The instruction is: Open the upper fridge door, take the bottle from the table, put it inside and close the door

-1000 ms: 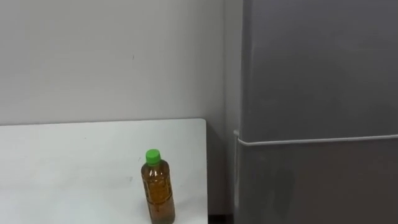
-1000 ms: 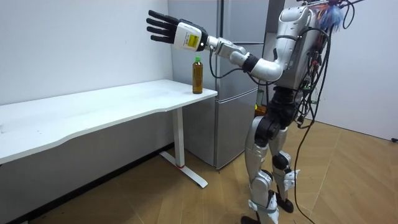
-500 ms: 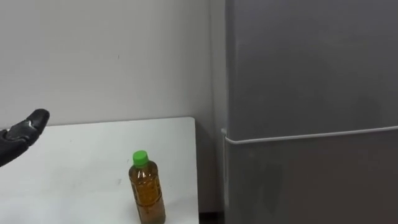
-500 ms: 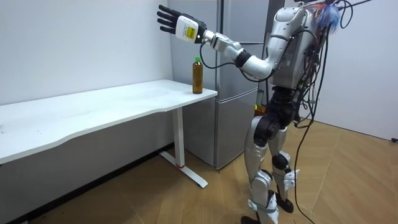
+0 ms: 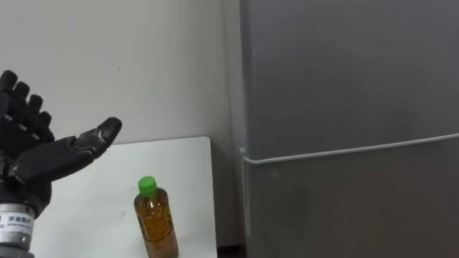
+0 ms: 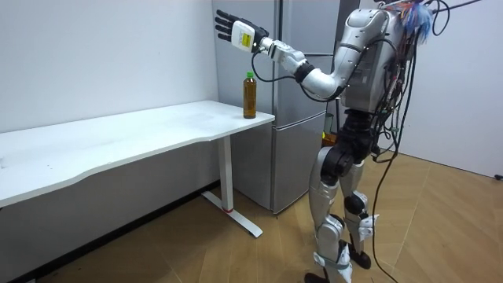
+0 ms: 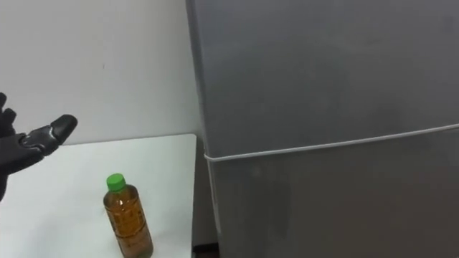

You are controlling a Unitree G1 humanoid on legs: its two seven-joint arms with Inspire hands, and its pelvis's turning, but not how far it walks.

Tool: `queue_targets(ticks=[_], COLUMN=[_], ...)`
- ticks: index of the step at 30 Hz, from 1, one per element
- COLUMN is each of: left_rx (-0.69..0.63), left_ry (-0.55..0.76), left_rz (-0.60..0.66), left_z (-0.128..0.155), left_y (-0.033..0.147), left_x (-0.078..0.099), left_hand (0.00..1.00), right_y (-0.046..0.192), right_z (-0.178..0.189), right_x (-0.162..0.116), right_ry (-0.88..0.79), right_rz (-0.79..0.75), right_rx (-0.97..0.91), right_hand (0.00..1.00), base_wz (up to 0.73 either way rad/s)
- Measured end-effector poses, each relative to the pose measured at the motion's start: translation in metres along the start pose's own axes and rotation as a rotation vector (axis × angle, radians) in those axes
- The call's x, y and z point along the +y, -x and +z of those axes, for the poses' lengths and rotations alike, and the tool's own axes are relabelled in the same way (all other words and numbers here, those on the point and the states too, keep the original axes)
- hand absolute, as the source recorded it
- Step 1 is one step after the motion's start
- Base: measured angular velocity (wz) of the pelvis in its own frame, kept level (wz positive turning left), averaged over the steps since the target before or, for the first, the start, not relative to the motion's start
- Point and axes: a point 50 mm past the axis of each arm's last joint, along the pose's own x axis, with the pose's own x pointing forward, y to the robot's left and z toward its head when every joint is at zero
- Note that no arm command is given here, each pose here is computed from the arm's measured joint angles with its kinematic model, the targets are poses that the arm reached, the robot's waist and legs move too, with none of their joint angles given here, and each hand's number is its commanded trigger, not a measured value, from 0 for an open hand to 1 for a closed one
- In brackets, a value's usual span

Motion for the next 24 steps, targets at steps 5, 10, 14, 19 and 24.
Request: queue_targets(ticks=[5, 10, 14, 19, 24], left_rx=[-0.009, 0.002, 0.012, 0.039, 0.084], left_ry=[0.047, 0.05, 0.062, 0.133, 0.189], left_rz=[-0.057, -0.109, -0.164, -0.221, -0.268], left_z=[0.003, 0.001, -0.001, -0.002, -0.007], left_y=[-0.004, -0.003, -0.004, -0.006, -0.012], left_x=[-0.01, -0.018, -0.03, -0.04, -0.049], left_hand=[0.0, 0.0, 0.0, 0.0, 0.0], right_y=[0.0, -0.001, -0.002, -0.003, -0.003], right_z=[0.001, 0.006, 0.009, 0.012, 0.011], right_x=[0.0, 0.002, 0.005, 0.008, 0.009], right_ry=[0.0, 0.003, 0.004, 0.004, 0.002], right_rz=[0.001, 0.008, 0.015, 0.018, 0.014], right_rx=[-0.001, -0.013, -0.009, -0.009, 0.008], right_hand=[0.0, 0.0, 0.0, 0.0, 0.0], base_wz=[0.0, -0.05, -0.03, -0.03, -0.02])
